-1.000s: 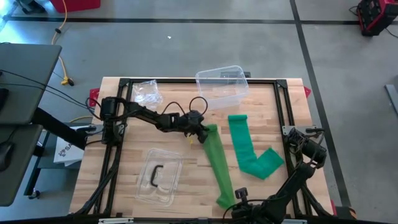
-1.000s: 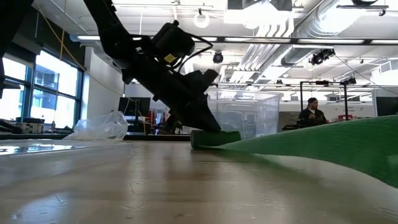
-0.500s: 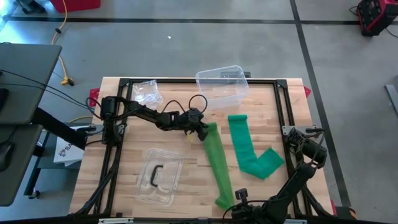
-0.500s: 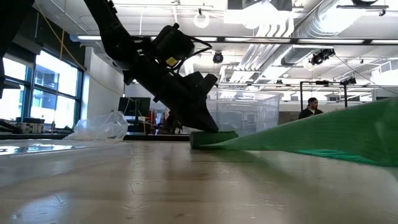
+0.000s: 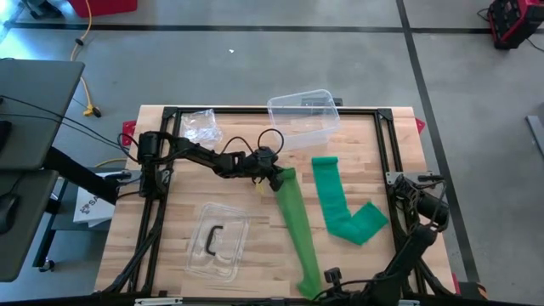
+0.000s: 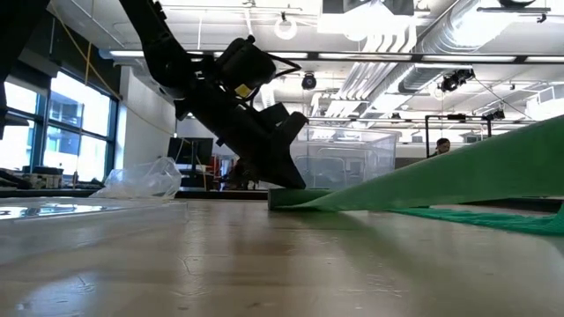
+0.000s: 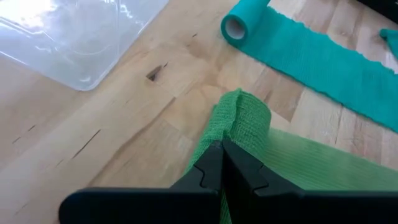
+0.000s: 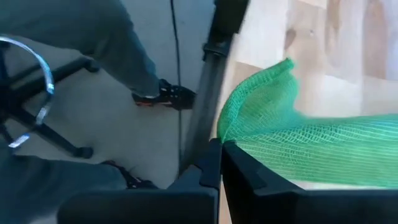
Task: Roll bandage
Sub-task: Roll the green bandage
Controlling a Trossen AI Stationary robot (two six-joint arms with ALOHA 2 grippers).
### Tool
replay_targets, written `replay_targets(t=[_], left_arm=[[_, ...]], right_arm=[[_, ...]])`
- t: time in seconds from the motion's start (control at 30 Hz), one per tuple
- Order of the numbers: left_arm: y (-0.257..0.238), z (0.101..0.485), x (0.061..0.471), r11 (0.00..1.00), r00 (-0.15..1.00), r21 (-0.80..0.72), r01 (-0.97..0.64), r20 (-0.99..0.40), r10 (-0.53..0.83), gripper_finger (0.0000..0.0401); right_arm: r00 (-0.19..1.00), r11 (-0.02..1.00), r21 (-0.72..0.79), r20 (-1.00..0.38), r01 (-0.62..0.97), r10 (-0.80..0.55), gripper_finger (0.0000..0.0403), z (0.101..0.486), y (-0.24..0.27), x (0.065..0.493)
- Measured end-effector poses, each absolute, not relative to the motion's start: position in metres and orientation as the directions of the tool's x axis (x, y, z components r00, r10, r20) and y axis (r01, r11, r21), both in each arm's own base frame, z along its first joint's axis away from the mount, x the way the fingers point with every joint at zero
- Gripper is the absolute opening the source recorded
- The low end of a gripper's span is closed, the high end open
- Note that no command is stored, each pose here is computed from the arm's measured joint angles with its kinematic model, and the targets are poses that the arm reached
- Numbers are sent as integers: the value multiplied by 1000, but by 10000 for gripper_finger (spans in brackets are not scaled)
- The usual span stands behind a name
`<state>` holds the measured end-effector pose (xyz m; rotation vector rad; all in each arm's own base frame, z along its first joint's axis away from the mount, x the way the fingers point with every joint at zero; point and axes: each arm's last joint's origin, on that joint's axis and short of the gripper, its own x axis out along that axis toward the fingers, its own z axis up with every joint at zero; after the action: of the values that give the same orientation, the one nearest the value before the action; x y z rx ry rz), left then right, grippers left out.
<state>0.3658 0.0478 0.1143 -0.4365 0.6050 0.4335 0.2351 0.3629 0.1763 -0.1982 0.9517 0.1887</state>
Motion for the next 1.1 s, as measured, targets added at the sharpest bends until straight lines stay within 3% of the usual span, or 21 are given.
replay_targets(t=[0.4,0.67,1.1], left_arm=[[50,111,362,811,697,-208,-547,-649,304,0],[43,111,364,813,707,-216,-540,-642,298,0],[19,118,372,853,790,-262,-451,-563,244,0]], right_arm=[[531,976,50,-832,-214,159,0,177,373,226],[579,966,-68,-810,-251,94,0,177,365,237],[550,950,-163,-835,-266,10,0,174,345,255]])
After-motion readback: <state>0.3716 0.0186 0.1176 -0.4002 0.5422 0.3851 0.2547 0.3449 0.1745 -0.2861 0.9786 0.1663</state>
